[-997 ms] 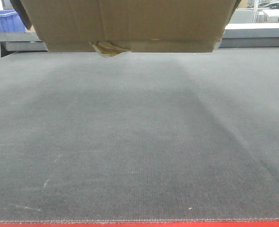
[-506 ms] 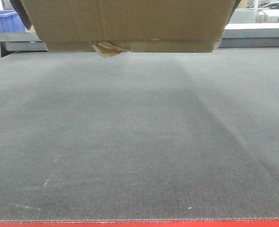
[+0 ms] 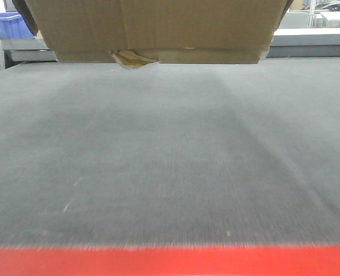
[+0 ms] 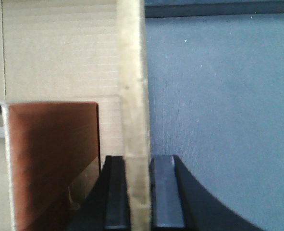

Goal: Stack two boxes on right shelf middle
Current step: 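Hold the boxes with both grippers and back away from the bench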

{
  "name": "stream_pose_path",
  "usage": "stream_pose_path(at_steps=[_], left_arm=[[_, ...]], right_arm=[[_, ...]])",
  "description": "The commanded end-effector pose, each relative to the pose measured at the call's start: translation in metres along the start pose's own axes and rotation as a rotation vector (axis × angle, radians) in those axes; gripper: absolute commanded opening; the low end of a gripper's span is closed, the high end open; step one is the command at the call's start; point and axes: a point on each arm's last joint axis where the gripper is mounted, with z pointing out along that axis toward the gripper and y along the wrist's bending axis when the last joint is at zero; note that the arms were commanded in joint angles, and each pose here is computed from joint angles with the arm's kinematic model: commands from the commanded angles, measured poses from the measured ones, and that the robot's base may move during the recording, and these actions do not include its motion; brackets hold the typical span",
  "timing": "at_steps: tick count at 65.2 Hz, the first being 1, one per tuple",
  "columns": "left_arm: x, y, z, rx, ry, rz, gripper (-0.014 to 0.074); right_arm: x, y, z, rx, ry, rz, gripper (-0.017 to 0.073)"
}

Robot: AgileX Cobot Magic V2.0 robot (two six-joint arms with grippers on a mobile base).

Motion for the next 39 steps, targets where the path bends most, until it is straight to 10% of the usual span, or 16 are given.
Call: stream_pose_path(at_steps=[1, 39], left_arm=[[-0.01, 0.007, -0.008, -0.014, -0.066, 0.024, -0.0111], [-0.01, 0.006, -0.008, -0.013, -0.068, 0.025, -0.0111]], right_arm=[[-0.01, -0.006, -0.007, 0.023, -0.063, -0.023, -0.0151], [-0.015, 0.002, 0.004, -0.036, -0.134, -0.033, -0.0151]])
